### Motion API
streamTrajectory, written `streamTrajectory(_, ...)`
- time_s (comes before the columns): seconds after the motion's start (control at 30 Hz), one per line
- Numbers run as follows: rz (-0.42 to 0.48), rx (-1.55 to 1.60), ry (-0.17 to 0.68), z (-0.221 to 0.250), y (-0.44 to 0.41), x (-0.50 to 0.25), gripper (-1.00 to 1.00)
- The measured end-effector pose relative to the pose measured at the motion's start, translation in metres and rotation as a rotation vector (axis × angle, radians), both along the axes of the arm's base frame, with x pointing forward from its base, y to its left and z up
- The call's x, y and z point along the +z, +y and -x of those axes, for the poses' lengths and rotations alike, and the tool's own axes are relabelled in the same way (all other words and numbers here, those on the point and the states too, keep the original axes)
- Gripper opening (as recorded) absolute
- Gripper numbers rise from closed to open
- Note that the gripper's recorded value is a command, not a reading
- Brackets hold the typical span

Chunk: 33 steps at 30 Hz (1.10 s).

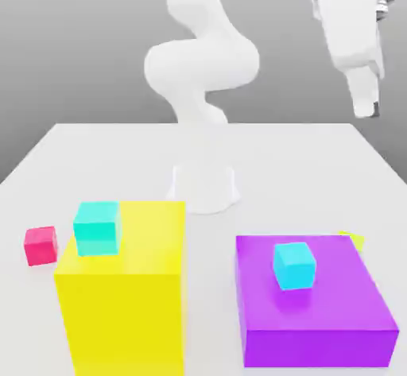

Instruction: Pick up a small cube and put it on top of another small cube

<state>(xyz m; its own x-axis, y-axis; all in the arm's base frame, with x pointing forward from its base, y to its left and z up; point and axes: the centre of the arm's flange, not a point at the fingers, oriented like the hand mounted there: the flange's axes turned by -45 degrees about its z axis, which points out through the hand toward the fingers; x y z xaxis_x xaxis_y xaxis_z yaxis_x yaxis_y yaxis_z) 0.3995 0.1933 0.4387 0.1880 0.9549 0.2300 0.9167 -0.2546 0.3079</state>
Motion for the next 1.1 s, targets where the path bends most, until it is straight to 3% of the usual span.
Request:
streamTrajectory(0.3, 0.194, 0.570, 0.094, 0.056, 0.065, -0.118, 0.00)
streamTrajectory(0.6, 0.346, 1.174, 0.180, 0.148, 0.098, -0.222, 0.00)
streamTrajectory(0.87, 0.371, 1.299, 0.204, 0.165, 0.096, -0.297, 0.00)
streamTrajectory(0.9, 0.371, 1.299, 0.204, 0.166, 0.095, -0.305, -1.00)
streamTrajectory(1.1, 0.372, 1.299, 0.207, 0.166, 0.095, -0.309, -1.00)
